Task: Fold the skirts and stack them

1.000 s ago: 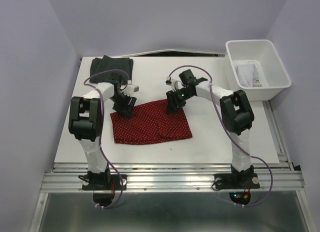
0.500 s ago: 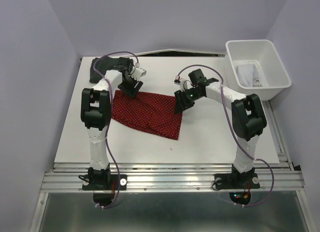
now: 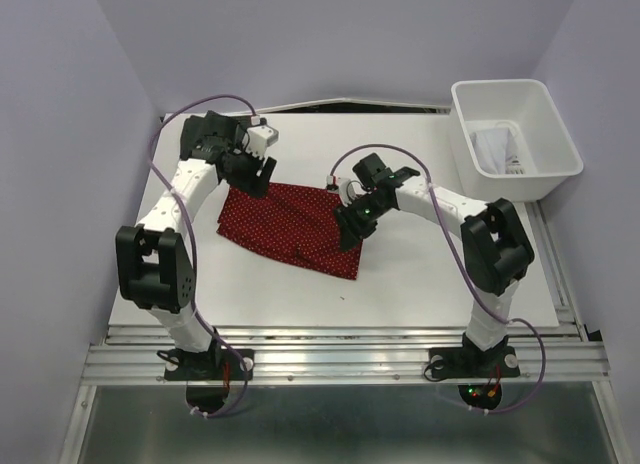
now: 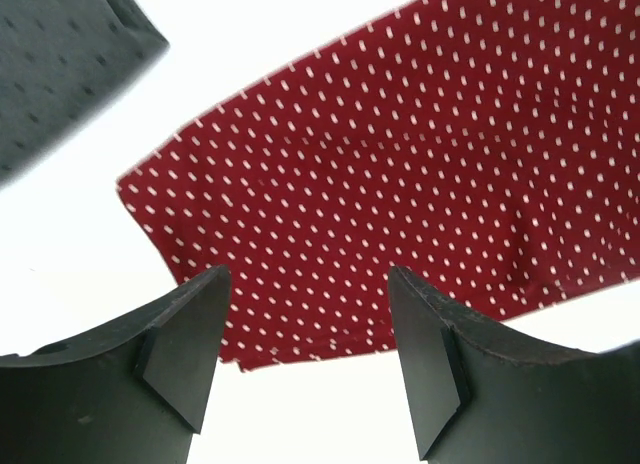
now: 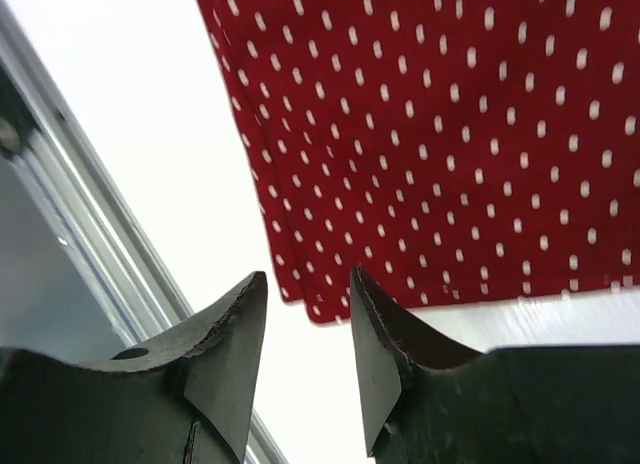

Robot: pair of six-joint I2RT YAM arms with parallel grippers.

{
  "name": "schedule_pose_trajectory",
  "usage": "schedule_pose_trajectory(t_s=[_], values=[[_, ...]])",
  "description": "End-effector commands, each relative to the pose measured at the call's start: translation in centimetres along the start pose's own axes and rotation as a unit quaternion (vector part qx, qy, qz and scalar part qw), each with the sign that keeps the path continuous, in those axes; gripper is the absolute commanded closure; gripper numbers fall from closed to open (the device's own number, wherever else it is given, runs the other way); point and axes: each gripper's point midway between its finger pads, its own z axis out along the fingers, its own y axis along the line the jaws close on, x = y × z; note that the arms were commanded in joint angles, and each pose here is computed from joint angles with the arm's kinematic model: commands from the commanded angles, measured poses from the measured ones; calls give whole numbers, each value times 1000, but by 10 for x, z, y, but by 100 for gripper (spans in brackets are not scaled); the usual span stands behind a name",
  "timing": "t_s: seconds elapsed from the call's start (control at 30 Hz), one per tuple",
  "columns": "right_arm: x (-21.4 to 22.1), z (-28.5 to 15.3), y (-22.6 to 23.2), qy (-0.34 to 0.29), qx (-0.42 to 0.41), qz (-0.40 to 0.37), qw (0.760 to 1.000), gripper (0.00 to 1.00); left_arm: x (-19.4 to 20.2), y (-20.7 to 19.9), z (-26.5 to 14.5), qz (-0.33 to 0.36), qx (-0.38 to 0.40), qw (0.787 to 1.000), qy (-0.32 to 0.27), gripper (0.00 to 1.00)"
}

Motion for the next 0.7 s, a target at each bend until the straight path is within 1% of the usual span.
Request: schedule_pose_trajectory(t_s=[0.0,0.07,0.17,0.4,0.47,0.57,0.67], values=[[19,-28,3,26,53,-71,996,56,47,-10,25,-42,27,998,44,25],[25,-29,13,36,53,-97,993,53,63,-7,34,-56,29,996,61,25],[35,-25,22,59,54,-113,990,49,73,-4,43,-67,35,995,73,25],[43,-6,34,83,49,-137,986,48,80,5,51,-78,25,993,85,23],[44,0,30,89,61,-144,984,48,82,4,51,-80,27,993,87,21],[46,5,22,97,79,-149,981,46,84,4,52,-82,29,992,90,20],[47,11,12,102,91,-154,979,47,87,4,54,-83,30,992,92,20]])
